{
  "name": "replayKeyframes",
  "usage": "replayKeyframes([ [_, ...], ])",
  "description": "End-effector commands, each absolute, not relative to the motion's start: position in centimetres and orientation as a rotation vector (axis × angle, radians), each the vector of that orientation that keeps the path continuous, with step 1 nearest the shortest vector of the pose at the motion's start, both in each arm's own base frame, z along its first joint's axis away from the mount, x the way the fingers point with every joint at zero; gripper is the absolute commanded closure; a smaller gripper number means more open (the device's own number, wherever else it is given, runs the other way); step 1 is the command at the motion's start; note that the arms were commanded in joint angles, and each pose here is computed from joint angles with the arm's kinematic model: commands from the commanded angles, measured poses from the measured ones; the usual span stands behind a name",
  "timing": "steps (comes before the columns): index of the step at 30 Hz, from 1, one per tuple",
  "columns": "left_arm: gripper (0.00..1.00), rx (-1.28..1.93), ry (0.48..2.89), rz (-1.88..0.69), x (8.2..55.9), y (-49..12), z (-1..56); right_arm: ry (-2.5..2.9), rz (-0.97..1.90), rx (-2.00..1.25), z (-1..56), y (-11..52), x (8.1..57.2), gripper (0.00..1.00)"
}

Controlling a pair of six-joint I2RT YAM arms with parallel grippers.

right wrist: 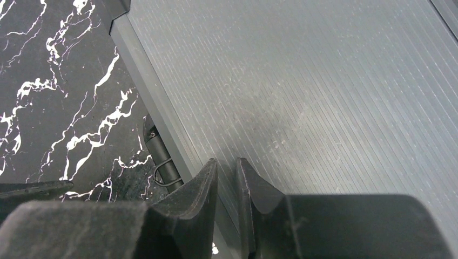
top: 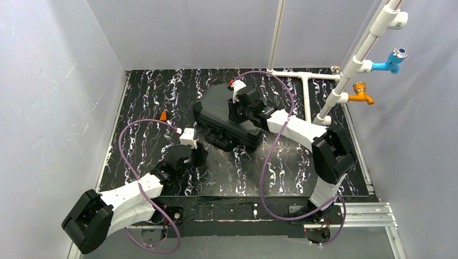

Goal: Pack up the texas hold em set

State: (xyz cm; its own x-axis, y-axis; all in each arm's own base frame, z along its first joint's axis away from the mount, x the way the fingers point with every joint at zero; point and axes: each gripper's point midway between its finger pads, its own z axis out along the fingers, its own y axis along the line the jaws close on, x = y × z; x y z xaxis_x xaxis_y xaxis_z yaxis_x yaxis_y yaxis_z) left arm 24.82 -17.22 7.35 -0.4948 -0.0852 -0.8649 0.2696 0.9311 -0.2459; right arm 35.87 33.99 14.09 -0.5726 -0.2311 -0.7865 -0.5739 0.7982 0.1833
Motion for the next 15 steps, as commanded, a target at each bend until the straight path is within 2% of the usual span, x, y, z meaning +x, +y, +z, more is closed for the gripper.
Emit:
replayKeyframes([
  [1,0.58,0.119,2.081,-0.426,24.4,-17.1,6.5,2.251,0.562,-0.605,12.1,34.3,35.1,0.73],
  [15,0.69,0.119,2.133,-0.398,25.4,-17.9,5.6,2.451,0.414,-0.518,3.9,29.5,31.4,0.73],
])
